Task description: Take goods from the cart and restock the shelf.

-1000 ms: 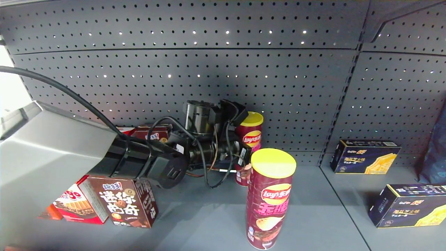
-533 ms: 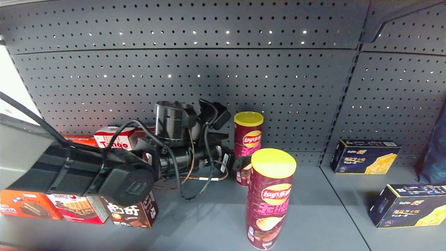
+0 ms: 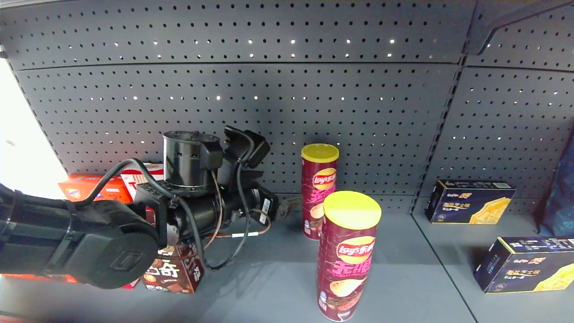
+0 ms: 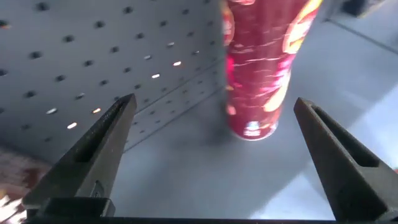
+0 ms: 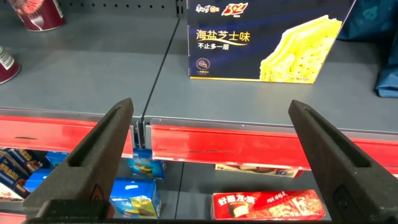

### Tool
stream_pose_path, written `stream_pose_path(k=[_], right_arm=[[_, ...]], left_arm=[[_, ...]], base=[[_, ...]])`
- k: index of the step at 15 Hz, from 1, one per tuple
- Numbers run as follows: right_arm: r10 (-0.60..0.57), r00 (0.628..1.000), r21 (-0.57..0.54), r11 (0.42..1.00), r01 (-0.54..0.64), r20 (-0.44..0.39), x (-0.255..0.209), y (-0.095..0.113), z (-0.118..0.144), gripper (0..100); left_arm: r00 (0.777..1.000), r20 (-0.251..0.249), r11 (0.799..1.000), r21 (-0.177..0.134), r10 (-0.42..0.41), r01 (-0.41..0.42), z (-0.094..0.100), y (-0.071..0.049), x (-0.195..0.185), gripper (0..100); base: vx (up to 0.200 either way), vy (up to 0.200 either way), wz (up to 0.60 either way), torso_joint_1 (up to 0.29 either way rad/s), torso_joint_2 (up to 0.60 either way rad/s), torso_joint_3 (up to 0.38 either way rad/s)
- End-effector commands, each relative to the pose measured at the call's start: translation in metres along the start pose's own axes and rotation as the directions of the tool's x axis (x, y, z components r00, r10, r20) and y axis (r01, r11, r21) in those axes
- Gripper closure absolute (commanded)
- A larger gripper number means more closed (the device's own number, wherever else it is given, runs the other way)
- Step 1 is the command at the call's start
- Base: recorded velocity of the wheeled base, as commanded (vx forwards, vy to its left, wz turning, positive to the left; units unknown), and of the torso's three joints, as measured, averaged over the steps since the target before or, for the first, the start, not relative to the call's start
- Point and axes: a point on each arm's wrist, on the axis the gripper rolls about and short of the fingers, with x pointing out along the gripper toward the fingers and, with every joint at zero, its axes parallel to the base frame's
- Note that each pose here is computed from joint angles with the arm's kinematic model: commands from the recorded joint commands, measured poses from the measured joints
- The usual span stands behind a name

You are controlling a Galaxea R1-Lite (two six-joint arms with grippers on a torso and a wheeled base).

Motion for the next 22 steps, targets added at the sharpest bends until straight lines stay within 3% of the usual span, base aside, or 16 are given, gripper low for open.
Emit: stream_pose_path(k=[1,4,6,22], right_arm=[[0.0,1.0,0.0,1.0,0.0,-0.002,0.0,0.0,0.0,0],[0.001,1.0,-0.001,1.0,-0.001,-0.002,0.0,0.0,0.0,0],[0.0,1.0,0.0,1.0,0.0,-0.002,0.0,0.0,0.0,0],[0.0,1.0,0.0,1.0,0.0,-0.002,0.0,0.0,0.0,0]], left_arm=[[1.0,-0.004,1.0,0.006,0.026,-0.026,0.0,0.0,0.0,0],[0.995,-0.05,0.994,0.078,0.081,-0.077,-0.008,0.001,0.007,0],[0.99,-0.079,0.988,0.108,0.117,-0.108,-0.014,0.001,0.014,0],[0.984,-0.107,0.985,0.117,0.14,-0.127,-0.024,0.001,0.058,0]], base=[[0.0,0.0,0.0,0.0,0.0,0.0],[0.0,0.0,0.0,0.0,0.0,0.0],[0.0,0.0,0.0,0.0,0.0,0.0],[0.0,0.0,0.0,0.0,0.0,0.0]])
